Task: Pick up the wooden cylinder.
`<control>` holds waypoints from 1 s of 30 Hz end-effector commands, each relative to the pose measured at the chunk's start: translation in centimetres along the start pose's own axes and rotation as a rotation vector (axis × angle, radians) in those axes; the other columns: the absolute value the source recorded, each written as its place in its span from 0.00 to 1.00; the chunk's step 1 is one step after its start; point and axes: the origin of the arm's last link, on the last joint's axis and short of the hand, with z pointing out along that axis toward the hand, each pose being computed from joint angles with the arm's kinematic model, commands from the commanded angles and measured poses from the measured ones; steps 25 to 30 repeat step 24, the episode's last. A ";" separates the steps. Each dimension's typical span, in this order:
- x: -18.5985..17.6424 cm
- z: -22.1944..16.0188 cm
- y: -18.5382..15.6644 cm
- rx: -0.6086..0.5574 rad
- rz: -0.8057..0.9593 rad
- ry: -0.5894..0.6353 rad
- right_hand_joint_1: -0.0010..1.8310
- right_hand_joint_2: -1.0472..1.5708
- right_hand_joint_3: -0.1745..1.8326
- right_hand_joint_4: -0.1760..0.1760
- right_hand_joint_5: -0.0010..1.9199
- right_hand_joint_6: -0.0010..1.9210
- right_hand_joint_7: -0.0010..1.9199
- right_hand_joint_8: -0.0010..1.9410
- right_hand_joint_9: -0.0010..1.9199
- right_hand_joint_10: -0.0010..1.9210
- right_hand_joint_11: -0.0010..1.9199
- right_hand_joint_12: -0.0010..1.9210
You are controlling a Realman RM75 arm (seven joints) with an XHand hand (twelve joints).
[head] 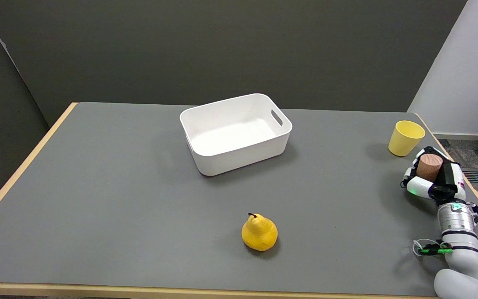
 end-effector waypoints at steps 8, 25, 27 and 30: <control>-1.6 1.5 -3.6 0.168 -0.056 -0.042 0.84 0.66 0.70 0.45 0.31 0.98 0.36 0.95 0.47 1.00 0.38 1.00; -8.9 5.0 -13.3 0.431 -0.276 -0.342 0.85 0.62 0.78 0.47 0.34 0.99 0.40 0.97 0.51 1.00 0.49 1.00; -8.9 5.0 -13.3 0.431 -0.276 -0.342 0.85 0.62 0.78 0.47 0.34 0.99 0.40 0.97 0.51 1.00 0.49 1.00; -8.9 5.0 -13.3 0.431 -0.276 -0.342 0.85 0.62 0.78 0.47 0.34 0.99 0.40 0.97 0.51 1.00 0.49 1.00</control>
